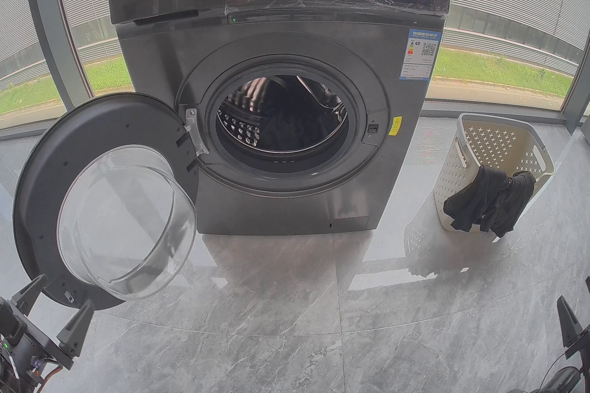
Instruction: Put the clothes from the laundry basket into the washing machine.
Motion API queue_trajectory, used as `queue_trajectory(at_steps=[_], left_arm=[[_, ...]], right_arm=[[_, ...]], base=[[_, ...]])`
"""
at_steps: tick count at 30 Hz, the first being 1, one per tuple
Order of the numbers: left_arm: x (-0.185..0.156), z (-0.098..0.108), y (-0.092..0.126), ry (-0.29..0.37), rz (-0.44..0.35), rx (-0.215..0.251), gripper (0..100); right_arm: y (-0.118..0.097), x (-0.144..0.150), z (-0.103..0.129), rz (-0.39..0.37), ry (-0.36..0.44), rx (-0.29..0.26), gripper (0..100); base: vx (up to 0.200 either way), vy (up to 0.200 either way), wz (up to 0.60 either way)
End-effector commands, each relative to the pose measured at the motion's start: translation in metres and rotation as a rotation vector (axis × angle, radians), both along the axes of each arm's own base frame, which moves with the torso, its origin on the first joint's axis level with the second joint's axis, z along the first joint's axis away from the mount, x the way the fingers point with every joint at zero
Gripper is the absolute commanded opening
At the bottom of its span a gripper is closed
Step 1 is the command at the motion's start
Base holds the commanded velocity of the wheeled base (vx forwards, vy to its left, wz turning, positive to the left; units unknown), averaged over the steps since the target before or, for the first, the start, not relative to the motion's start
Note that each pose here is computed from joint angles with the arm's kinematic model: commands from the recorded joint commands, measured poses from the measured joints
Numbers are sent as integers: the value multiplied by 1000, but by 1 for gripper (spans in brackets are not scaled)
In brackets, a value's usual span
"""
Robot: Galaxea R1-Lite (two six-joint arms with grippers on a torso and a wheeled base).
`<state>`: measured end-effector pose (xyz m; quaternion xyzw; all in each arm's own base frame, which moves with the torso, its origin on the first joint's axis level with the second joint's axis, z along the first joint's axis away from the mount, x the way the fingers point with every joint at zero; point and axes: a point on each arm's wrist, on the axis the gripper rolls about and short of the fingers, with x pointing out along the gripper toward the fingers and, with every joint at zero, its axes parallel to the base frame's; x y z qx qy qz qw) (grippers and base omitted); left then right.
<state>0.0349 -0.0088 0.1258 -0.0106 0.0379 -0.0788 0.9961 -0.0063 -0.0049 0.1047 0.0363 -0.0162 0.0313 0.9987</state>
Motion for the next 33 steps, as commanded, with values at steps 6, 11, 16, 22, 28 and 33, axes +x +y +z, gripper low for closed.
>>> queue_trajectory(at_steps=[6,11,16,22,28,33], left_arm=[[-41,-33,13,-25,153,-10,100],[-51,-47,13,-8,139,-15,100],[-51,-46,12,-27,212,29,100],[-57,-47,11,-92,259,43,100],[-58,-48,10,-88,218,30,100],[-58,-53,8,-54,119,47,100]], right_arm=[[0,-9,-20,-103,42,-12,100],[0,-9,-20,-111,47,-32,100],[-3,-10,-20,-289,59,-129,100],[2,-17,-22,-217,-26,-168,100],[3,-17,-25,-169,12,-5,100],[4,-16,-28,-84,26,-43,100]], base=[[0,0,0],[0,0,0],[0,0,0],[0,0,0],[0,0,0],[0,0,0]])
